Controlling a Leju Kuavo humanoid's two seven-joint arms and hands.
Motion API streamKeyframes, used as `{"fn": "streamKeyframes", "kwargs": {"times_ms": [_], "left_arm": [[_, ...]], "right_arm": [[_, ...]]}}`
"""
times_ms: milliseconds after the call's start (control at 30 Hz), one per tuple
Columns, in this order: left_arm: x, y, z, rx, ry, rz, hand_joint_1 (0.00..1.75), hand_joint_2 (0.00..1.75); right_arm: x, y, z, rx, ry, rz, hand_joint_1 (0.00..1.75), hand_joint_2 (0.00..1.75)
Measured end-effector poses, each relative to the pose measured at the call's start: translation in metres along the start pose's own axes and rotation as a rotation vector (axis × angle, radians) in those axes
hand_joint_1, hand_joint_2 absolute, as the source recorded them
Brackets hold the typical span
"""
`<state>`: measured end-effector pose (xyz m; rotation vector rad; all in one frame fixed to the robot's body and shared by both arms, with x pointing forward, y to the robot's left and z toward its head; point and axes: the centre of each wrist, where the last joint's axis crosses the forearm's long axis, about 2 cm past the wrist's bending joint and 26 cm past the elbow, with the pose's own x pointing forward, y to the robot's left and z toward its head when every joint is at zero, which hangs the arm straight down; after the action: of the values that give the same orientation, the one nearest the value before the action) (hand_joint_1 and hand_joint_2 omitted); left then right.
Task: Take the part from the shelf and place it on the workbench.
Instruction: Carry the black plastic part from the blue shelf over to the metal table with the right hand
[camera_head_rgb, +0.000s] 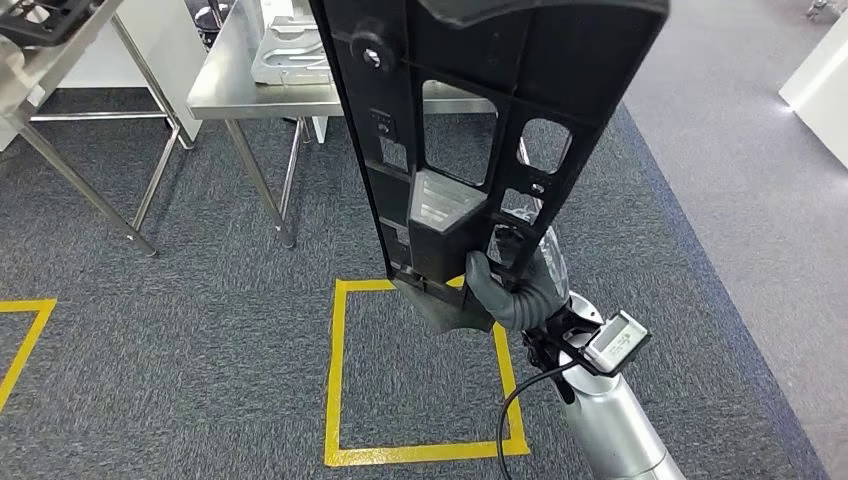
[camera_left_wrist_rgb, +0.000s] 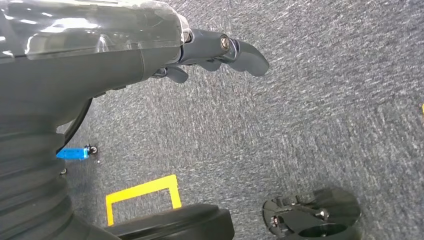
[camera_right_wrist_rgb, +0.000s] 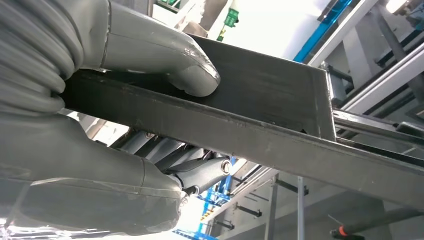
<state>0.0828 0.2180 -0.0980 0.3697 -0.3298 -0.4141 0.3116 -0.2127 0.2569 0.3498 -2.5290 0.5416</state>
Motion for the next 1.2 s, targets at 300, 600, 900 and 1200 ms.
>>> {"fn": "streamKeyframes", "kwargs": {"times_ms": [300,600,900,1200], "left_arm": [[-0.002,-0.001,0.001,-0.004,0.007,0.007,0.00,1.75],[0.001,-0.001,0.000,-0.003,-0.002,0.015,0.00,1.75],[0.000,-0.002,0.001,-0.007,0.004,0.029,0.00,1.75],[0.000,-0.003,0.001,-0.009,0.005,0.034,0.00,1.75]], "right_arm": [[0.001,-0.001,0.000,0.002,-0.002,0.009,1.64,1.75],[0.000,-0.003,-0.001,0.008,-0.005,0.021,1.64,1.75],[-0.003,-0.009,0.000,0.029,0.003,0.031,1.64,1.75],[-0.005,-0.015,-0.006,0.039,-0.002,0.049,1.64,1.75]]}}
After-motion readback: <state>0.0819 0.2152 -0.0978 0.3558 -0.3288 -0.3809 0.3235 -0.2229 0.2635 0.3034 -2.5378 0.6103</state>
